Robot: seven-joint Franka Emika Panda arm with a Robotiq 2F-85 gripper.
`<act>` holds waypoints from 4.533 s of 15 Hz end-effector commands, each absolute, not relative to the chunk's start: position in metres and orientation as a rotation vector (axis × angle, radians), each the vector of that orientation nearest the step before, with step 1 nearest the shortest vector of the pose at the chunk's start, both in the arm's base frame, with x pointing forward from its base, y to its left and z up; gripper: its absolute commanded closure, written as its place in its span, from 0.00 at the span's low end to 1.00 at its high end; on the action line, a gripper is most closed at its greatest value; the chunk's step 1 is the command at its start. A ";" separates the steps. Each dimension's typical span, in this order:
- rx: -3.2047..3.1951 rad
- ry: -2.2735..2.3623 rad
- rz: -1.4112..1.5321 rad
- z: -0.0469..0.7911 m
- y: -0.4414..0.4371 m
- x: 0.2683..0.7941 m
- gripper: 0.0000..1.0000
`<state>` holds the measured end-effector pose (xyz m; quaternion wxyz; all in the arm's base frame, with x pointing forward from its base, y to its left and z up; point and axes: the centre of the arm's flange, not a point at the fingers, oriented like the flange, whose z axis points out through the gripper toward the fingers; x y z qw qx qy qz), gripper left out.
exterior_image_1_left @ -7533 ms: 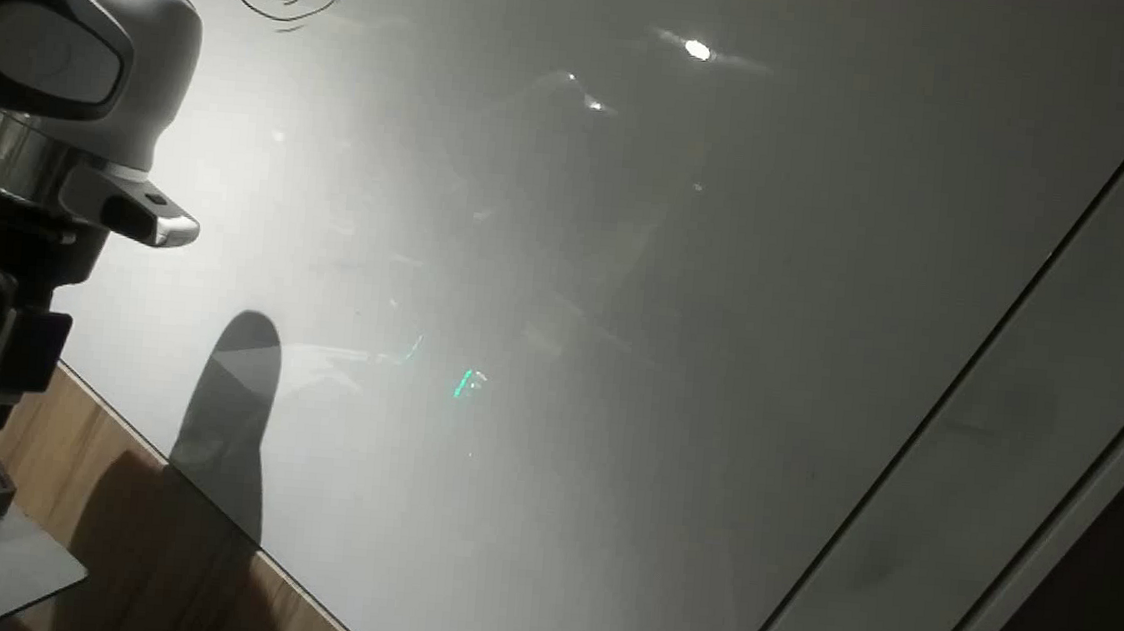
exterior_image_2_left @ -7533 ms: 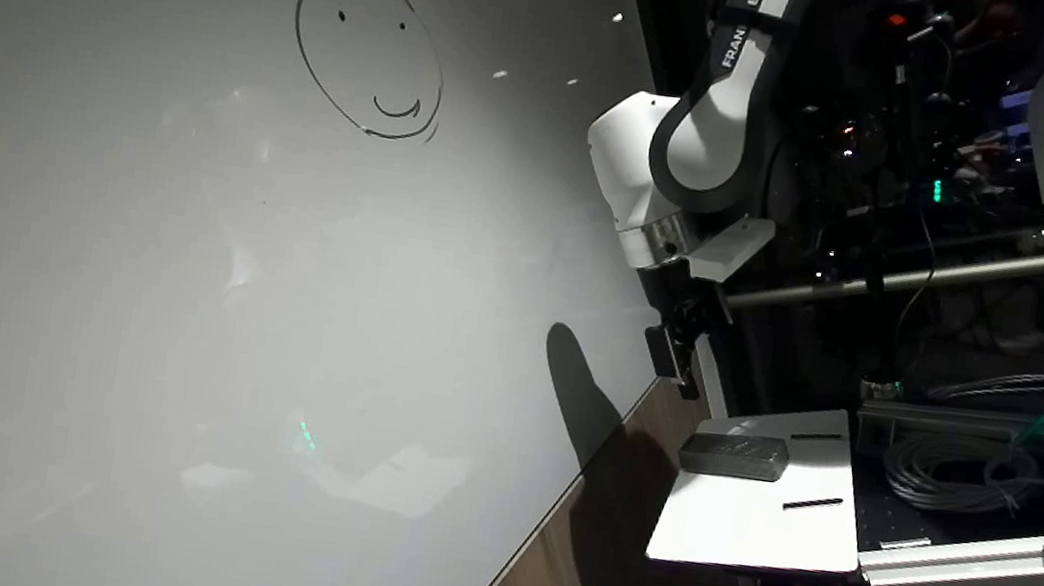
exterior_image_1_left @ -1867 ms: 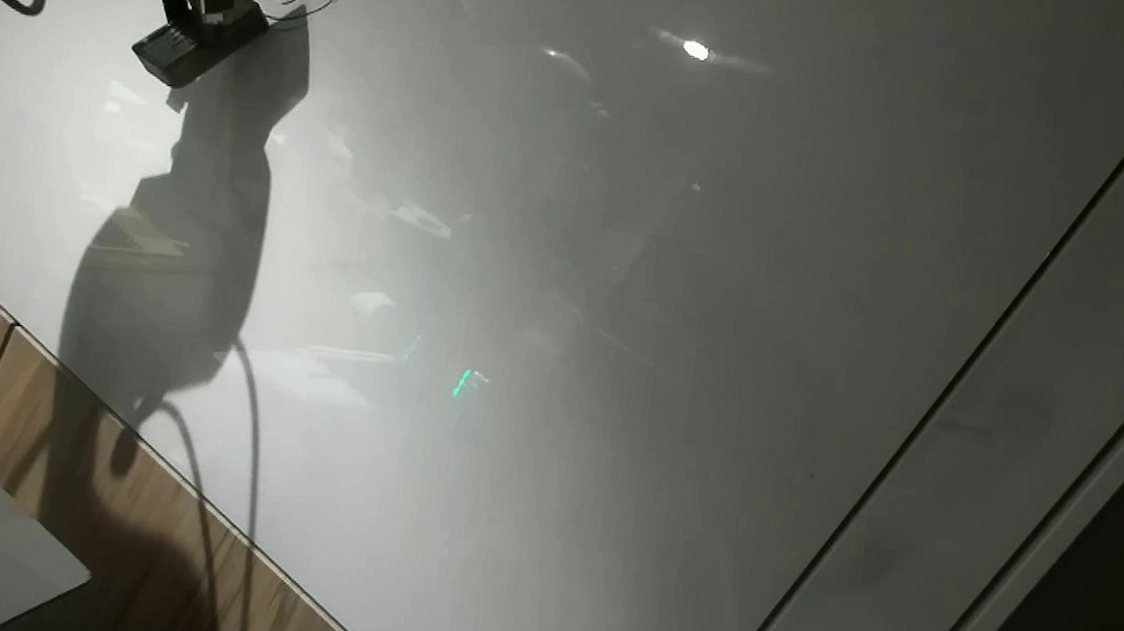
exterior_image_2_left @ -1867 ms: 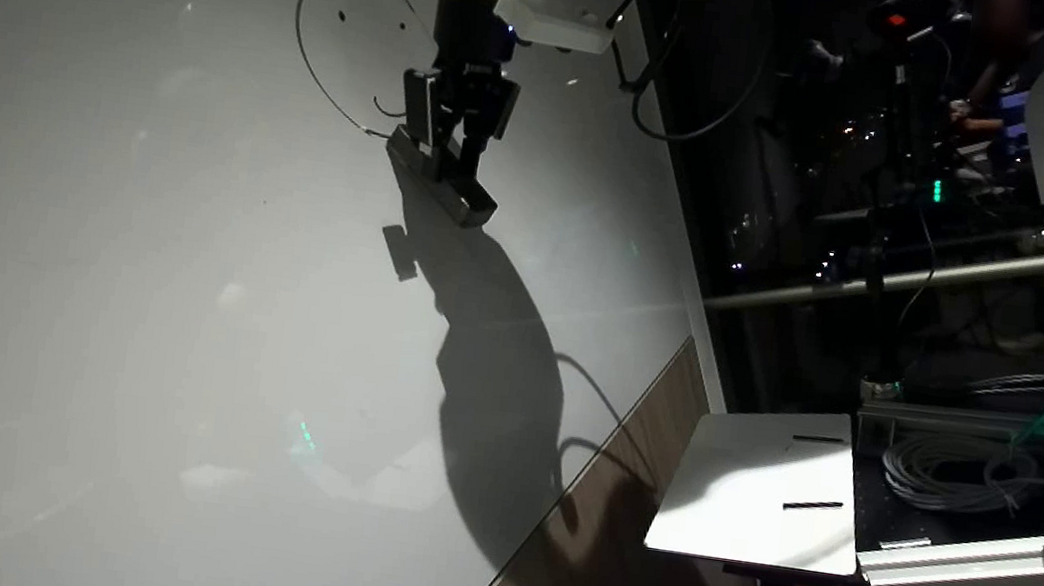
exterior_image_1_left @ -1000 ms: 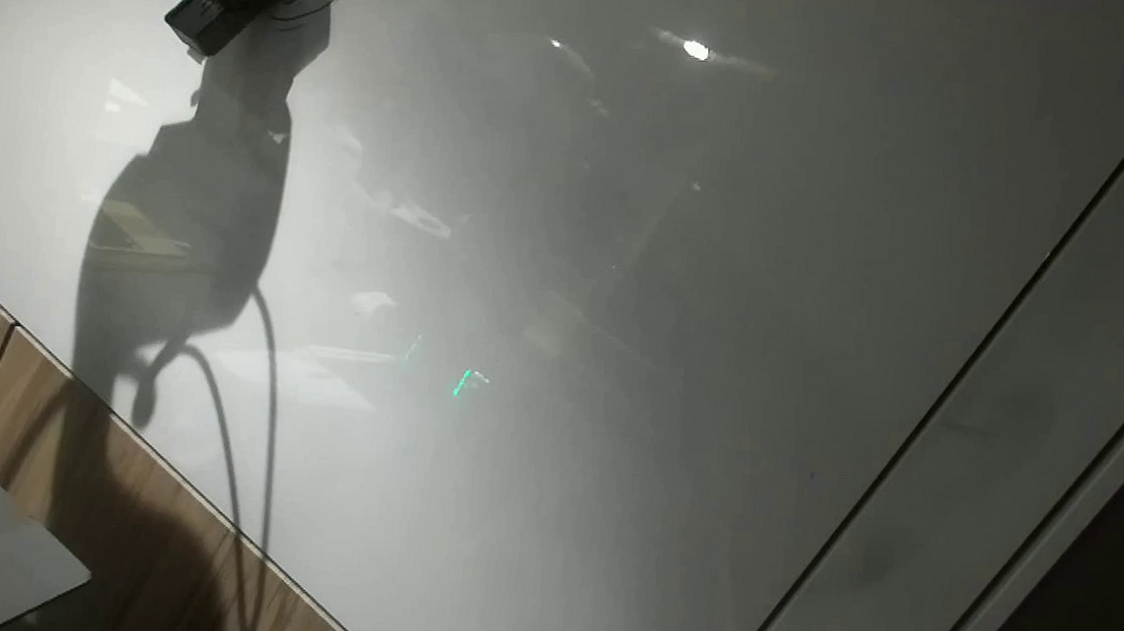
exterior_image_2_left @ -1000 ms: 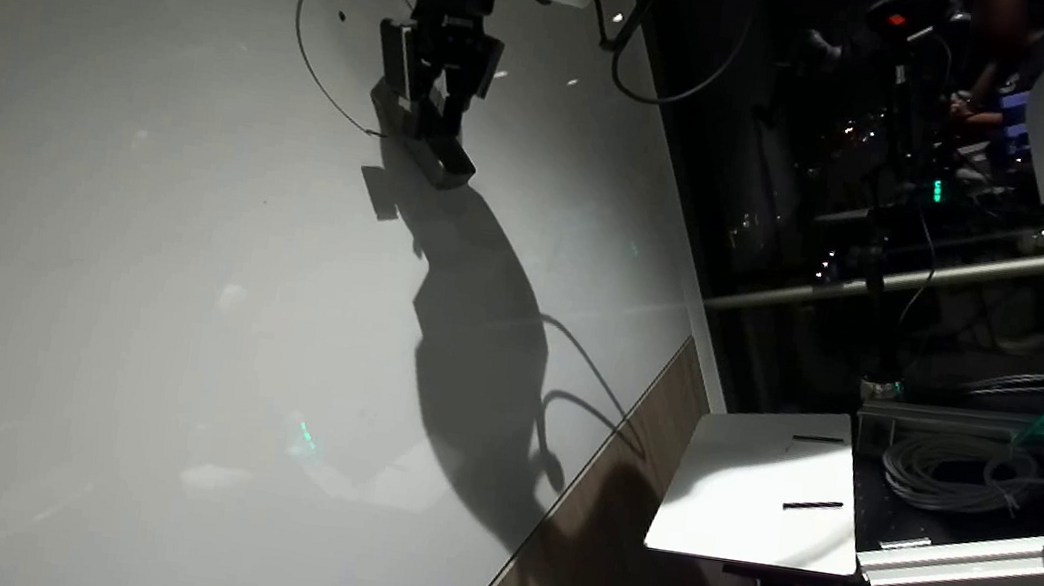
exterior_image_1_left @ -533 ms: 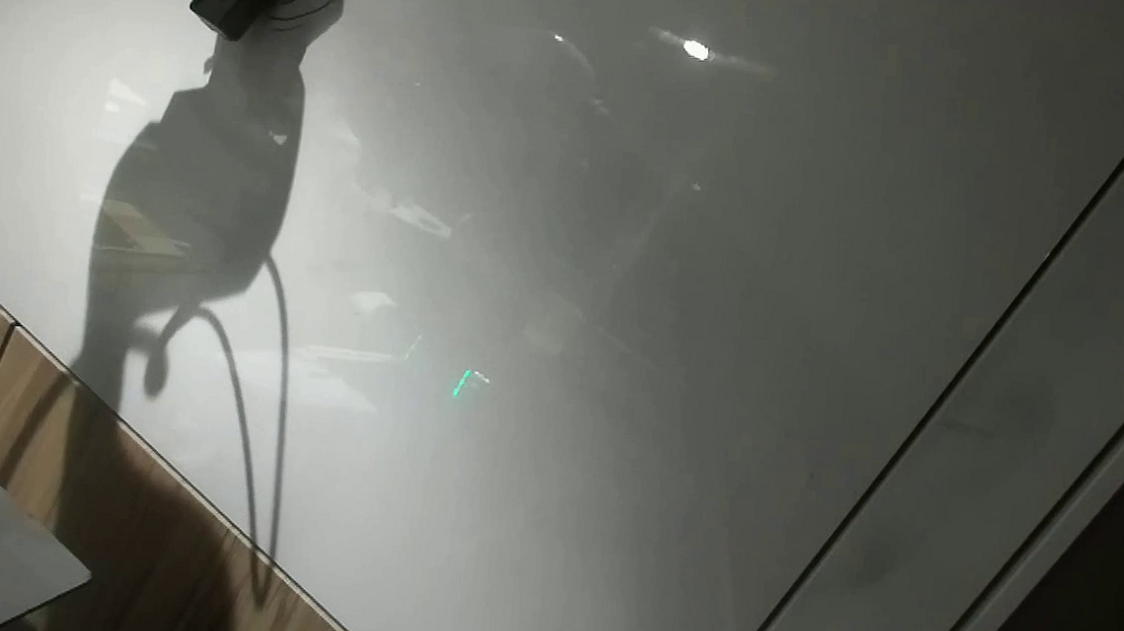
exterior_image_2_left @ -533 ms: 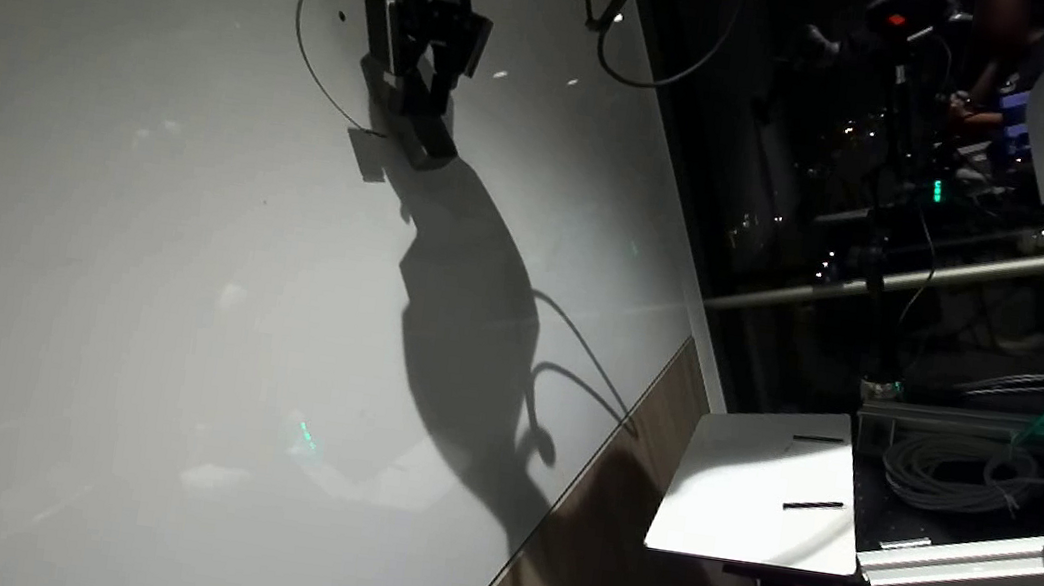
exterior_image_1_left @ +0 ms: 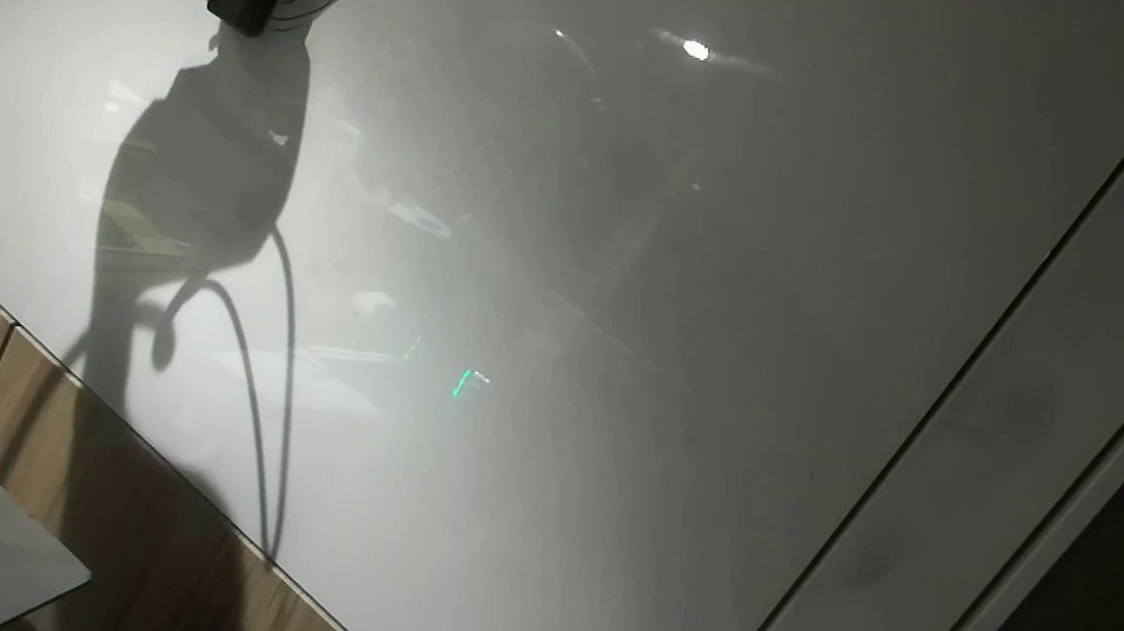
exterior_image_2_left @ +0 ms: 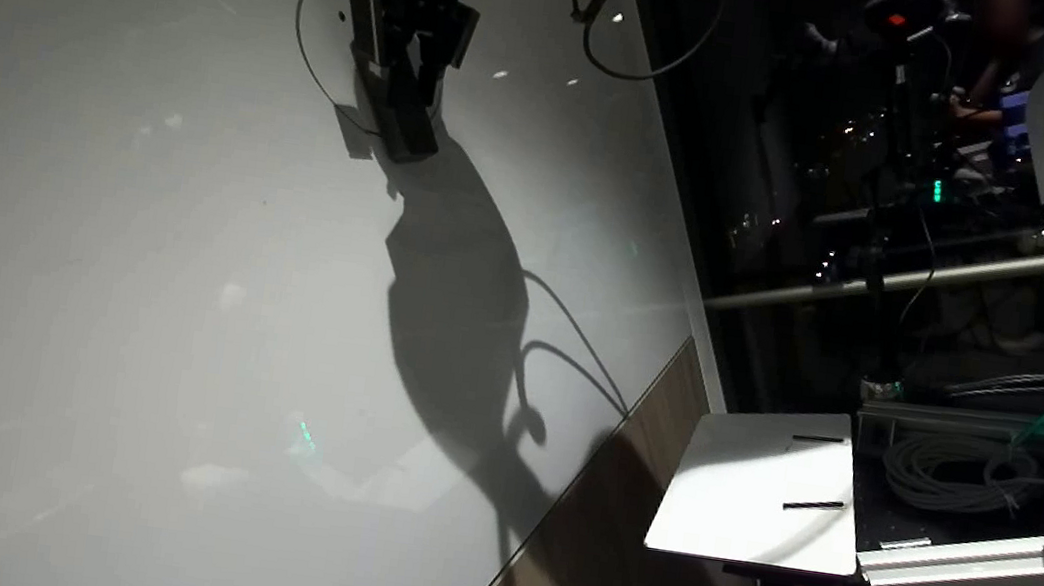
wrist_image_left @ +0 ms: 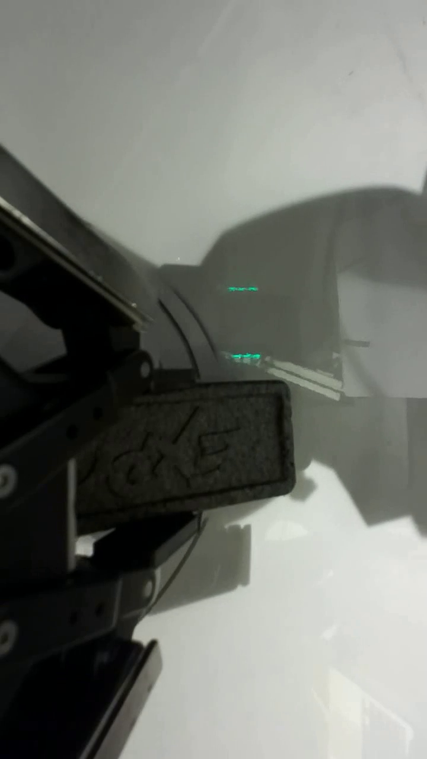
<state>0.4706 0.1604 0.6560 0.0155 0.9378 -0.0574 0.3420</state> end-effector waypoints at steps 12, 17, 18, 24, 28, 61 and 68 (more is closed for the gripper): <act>2.948 -0.112 1.163 0.697 0.247 0.464 0.72; 2.940 -0.107 1.120 0.678 0.251 0.477 0.72; 2.937 -0.107 1.111 0.674 0.250 0.480 0.72; 2.879 -0.093 1.115 0.661 0.237 0.488 0.72; 2.820 -0.105 1.091 0.644 0.208 0.501 0.72; 2.742 -0.277 0.875 0.682 0.110 0.507 0.72; 2.717 -0.286 0.935 0.731 0.099 0.470 0.72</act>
